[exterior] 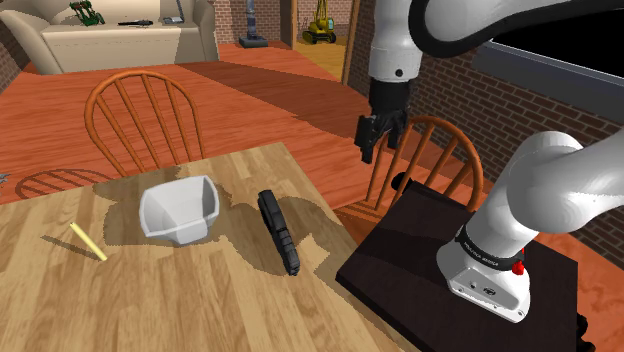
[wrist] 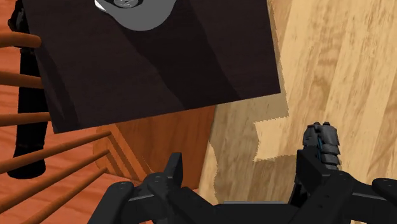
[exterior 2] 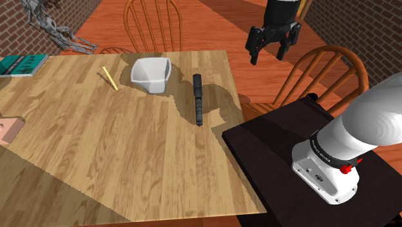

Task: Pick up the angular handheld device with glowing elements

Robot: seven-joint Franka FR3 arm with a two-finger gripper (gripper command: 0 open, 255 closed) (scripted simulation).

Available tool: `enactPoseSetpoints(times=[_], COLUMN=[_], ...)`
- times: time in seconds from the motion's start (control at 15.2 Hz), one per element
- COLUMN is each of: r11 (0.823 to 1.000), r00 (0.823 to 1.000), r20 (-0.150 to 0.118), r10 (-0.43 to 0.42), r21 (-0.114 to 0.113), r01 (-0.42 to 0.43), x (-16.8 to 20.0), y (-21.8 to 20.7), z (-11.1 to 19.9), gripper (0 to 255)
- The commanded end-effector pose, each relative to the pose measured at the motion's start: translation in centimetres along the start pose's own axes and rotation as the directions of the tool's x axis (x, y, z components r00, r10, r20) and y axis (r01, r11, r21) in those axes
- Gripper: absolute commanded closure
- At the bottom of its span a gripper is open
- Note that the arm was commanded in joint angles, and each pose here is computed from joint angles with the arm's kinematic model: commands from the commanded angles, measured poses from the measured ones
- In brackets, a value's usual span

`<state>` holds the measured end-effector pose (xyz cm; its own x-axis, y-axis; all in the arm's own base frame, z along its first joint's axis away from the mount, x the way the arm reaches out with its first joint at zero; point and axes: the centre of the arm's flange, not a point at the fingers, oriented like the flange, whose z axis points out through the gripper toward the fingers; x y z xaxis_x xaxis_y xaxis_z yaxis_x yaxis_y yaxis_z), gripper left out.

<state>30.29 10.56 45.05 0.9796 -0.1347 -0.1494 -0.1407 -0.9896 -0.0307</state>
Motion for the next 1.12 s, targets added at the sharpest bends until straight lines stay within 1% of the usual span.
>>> enactPoseSetpoints(times=[0.0, 0.53, 1.06], r11=[1.000, 0.995, 0.984], r00=[0.999, 0.990, 0.967], r20=[-0.023, -0.103, -0.181], r10=[0.022, 0.100, 0.177], r21=[0.000, 0.000, 0.005], r01=[-0.022, -0.101, -0.179], x=[0.6, 3.6, 7.7], y=[-2.1, -9.1, -15.7], z=[2.1, 9.0, 15.7], gripper=[0, 0, 0])
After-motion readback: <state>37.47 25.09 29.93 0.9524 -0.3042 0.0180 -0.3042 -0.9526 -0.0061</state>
